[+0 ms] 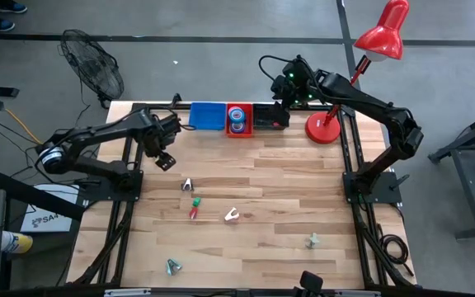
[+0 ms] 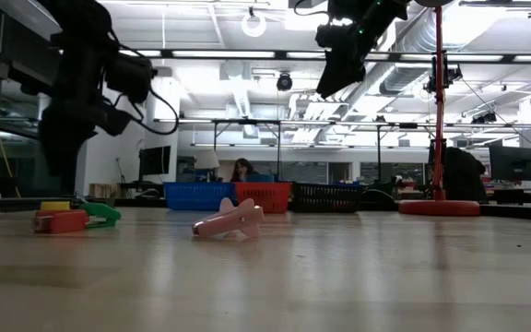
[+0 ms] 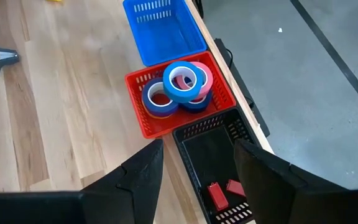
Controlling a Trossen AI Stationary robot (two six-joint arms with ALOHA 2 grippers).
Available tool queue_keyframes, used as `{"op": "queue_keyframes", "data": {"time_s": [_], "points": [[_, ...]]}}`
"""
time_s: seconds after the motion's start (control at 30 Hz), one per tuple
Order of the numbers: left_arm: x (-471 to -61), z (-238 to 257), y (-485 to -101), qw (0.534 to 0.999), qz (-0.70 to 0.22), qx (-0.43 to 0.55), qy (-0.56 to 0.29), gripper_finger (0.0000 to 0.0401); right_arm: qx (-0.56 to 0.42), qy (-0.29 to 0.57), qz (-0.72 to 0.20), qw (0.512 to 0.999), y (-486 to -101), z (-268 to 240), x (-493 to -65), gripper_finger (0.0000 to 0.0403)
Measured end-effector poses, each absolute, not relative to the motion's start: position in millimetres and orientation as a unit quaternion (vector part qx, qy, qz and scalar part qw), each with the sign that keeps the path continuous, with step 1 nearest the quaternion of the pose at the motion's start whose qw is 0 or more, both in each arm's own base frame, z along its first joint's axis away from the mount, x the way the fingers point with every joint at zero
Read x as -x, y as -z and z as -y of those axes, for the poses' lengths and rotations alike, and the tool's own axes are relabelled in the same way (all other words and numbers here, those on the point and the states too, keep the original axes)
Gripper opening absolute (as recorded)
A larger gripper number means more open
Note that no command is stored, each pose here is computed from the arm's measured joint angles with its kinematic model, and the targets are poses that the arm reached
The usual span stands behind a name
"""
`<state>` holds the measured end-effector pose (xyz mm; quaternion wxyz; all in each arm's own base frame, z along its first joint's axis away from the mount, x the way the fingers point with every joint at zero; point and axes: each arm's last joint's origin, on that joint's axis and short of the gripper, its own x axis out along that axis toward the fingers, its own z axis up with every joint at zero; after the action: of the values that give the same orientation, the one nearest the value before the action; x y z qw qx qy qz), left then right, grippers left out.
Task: Pick and place Stapler, Stapler remover, tape
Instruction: Put the yellow stapler into the black basket
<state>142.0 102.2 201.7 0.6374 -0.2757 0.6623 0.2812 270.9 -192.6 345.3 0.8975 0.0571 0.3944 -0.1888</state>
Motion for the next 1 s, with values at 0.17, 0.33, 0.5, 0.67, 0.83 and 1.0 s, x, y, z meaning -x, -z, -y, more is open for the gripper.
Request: {"op": "queue_keyframes", "data": {"time_s": [0.17, 0.33, 0.5, 0.67, 0.83, 1.0], "points": [[-140, -103, -187, 0.617, -0.682, 0.262, -0.293, 0.0293, -0.059, 0.185, -0.393, 0.899, -345, 192, -271, 0.019], [-143, -107, -176, 0.6, -0.696, 0.243, -0.309, 0.0296, -0.059, 0.184, -0.393, 0.899, -345, 192, -271, 0.019], [-148, -111, -160, 0.61, -0.689, 0.243, -0.306, 0.0296, -0.06, 0.184, -0.393, 0.899, -345, 192, -271, 0.019], [-149, -112, -149, 0.595, -0.701, 0.236, -0.314, 0.0296, -0.061, 0.184, -0.393, 0.899, -345, 192, -271, 0.019], [-149, -113, -148, 0.593, -0.702, 0.226, -0.322, 0.0296, -0.069, 0.187, -0.392, 0.898, -345, 192, -271, 0.019], [-149, -111, -148, 0.597, -0.7, 0.242, -0.309, 0.0296, -0.078, 0.192, -0.39, 0.897, -345, 192, -271, 0.019]]}}
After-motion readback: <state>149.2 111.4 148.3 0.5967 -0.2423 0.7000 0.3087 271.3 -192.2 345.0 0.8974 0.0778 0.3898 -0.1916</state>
